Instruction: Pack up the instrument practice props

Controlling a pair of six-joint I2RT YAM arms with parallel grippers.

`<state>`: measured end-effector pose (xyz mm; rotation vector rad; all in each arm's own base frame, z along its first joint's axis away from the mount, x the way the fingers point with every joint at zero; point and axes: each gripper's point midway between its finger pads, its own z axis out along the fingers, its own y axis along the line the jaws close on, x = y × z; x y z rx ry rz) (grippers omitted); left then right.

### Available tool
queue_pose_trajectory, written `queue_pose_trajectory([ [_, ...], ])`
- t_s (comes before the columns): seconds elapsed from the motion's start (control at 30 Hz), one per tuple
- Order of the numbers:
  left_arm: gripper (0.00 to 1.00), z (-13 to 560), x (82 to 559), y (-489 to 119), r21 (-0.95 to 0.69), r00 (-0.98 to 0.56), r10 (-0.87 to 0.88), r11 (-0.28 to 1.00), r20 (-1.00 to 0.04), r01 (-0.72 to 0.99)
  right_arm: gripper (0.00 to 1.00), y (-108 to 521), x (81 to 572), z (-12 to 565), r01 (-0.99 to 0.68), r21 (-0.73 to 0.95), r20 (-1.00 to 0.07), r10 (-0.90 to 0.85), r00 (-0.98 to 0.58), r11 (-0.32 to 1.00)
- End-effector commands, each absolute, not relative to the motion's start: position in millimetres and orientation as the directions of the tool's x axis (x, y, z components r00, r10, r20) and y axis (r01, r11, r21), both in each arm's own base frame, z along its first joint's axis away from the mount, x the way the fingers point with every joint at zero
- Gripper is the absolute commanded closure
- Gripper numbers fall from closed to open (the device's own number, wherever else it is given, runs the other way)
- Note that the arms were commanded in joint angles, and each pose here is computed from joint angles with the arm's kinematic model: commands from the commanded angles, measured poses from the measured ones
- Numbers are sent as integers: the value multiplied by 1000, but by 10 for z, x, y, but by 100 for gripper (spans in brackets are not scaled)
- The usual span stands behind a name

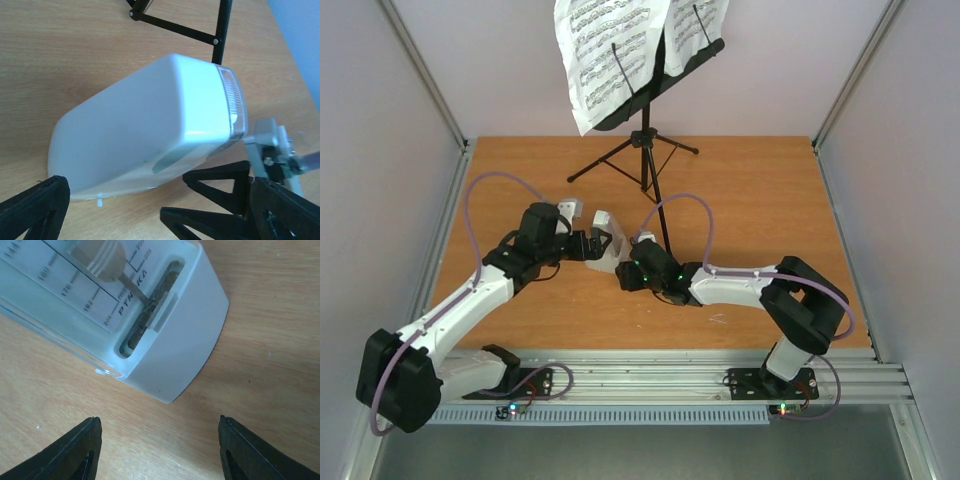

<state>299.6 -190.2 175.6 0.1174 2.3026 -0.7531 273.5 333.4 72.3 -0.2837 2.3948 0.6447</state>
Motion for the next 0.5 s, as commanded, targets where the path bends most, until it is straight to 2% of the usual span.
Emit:
queue_pose_trajectory([
  [0.0,1,2005,3023,-1984,-494,-679,-127,781,-724,381,35,3444,2848,767,-375,375,-658,-41,-752,848],
  [0.47,1,2078,2994,-1925,-480,-672,-129,796,-729,368,41,3258,3136,687,-326,318,-701,-10,-713,890],
])
